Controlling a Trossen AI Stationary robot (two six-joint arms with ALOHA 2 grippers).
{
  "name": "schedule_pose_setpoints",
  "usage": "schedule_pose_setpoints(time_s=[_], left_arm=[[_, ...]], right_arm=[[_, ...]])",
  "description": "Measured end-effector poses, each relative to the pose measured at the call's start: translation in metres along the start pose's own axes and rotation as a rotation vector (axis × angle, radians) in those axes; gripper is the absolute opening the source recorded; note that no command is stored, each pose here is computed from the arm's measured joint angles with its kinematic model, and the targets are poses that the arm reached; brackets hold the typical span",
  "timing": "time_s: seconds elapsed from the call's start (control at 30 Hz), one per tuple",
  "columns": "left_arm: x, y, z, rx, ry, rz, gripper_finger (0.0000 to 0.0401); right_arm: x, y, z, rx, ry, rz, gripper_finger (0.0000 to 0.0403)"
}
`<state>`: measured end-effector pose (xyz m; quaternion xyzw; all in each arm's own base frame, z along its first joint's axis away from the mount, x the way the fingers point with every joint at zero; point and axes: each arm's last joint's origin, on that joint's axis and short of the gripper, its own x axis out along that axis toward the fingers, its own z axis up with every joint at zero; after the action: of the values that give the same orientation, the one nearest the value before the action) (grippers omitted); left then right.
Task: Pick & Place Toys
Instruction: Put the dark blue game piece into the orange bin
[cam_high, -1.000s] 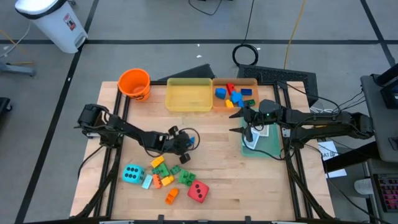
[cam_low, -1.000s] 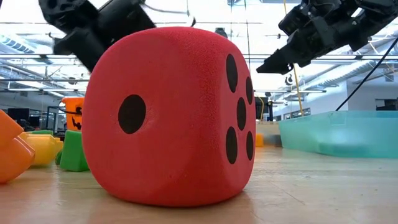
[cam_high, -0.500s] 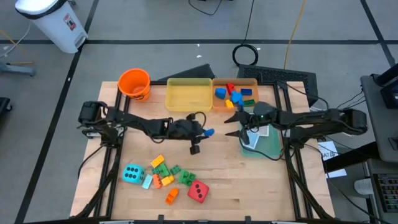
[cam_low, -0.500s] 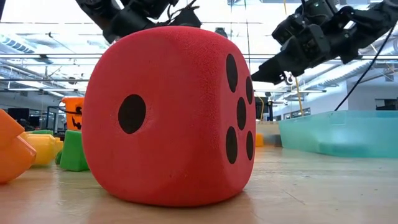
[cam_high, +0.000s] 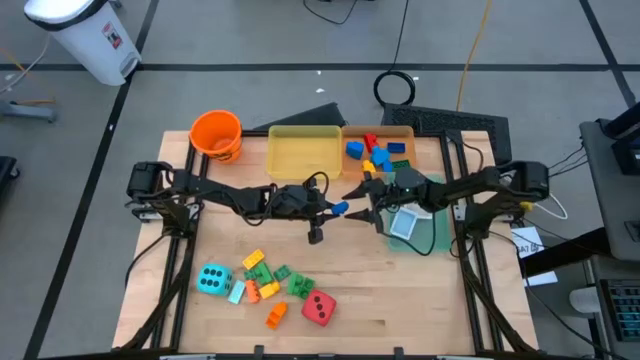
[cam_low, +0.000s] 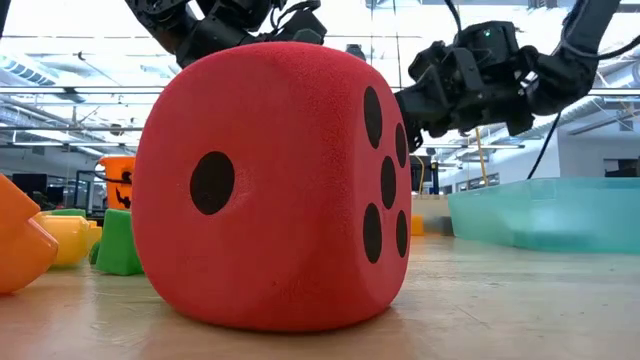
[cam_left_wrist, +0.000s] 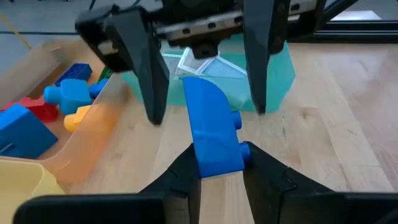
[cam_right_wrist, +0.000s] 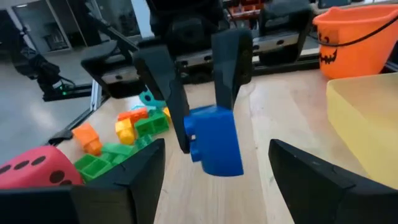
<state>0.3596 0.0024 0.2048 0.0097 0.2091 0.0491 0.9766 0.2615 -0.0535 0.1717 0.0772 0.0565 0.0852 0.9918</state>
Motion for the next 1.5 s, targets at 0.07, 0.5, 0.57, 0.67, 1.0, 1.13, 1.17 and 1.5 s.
schedule_pose_setpoints(time_s=[0.07,0.5,0.57,0.67,1.0,1.13,1.17,1.5], left_arm=[[0.0,0.0,0.0,0.0,0.003,0.0,0.009],[0.0,0.0,0.0,-0.003,0.004,0.0,0.009],[0.0,0.0,0.0,-0.008,0.002,-0.001,0.0091],[0.0,-0.001,0.0,-0.012,0.001,-0.006,0.0106],[0.0,-0.003,0.004,-0.058,-0.049,-0.004,0.019],[0.0,-0.003,0.004,-0.061,-0.05,-0.003,0.0206],[-0.002,-0.003,0.006,-0.062,-0.058,-0.004,0.0207],[-0.026,0.0,0.031,-0.068,-0.153,-0.008,0.02]], right_arm=[[0.005,0.0,-0.003,0.0,0.005,0.007,0.0251],[0.011,0.005,0.001,-0.039,-0.007,0.03,0.0163],[0.011,0.005,0.001,-0.043,-0.01,0.029,0.0138],[0.011,0.005,0.001,-0.046,-0.01,0.028,0.0097],[0.009,0.003,0.003,-0.05,-0.002,0.025,0.0013],[0.002,0.002,0.008,-0.038,0.021,0.007,0.0014],[0.0,0.002,0.01,-0.038,0.026,0.001,0.0013],[-0.044,-0.016,0.043,-0.04,0.012,-0.26,0.0012]])
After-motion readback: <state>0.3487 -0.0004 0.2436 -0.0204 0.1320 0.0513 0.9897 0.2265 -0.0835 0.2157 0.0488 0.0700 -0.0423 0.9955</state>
